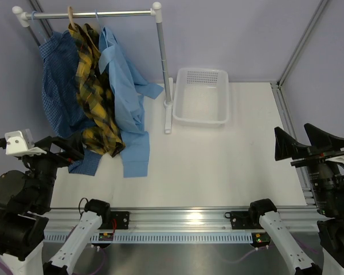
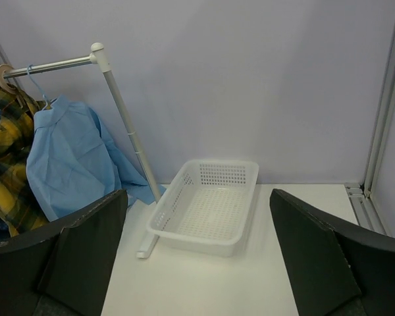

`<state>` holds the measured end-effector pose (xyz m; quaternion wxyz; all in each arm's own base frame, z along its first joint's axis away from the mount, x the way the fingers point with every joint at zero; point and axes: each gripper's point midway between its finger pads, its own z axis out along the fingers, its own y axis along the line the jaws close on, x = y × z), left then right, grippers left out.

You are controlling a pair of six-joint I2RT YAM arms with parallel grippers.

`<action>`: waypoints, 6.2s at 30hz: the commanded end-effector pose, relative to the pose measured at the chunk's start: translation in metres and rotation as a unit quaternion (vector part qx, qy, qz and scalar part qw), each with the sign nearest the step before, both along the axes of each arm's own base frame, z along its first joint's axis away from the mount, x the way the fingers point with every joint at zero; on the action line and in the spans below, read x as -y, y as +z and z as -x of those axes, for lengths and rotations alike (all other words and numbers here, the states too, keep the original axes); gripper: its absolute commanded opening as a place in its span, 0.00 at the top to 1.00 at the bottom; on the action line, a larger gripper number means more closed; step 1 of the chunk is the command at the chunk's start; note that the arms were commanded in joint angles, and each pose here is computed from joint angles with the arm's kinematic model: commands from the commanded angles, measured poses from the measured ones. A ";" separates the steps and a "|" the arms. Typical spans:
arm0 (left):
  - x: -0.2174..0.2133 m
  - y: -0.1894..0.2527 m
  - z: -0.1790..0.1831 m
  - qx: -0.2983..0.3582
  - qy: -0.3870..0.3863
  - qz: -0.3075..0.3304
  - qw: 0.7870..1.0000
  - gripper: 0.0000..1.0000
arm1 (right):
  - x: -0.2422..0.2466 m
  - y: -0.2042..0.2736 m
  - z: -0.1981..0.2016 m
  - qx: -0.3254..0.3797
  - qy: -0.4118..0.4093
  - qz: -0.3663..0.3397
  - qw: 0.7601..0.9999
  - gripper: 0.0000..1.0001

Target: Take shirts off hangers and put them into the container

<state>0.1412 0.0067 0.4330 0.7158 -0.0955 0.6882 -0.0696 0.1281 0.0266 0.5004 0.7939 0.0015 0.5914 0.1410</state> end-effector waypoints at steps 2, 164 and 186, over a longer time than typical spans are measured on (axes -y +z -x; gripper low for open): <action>0.007 0.007 -0.015 -0.004 -0.003 0.027 1.000 0.01 | -0.017 -0.009 -0.001 -0.014 0.048 -0.020 0.999 0.00; 0.363 -0.047 -0.040 -0.145 -0.616 -0.116 0.765 0.73 | -0.123 -0.062 -0.132 -0.182 0.224 0.018 0.957 1.00; 0.303 -0.094 -0.030 -0.205 -0.528 -0.095 0.819 0.35 | -0.064 -0.064 -0.154 -0.158 0.051 0.054 0.985 1.00</action>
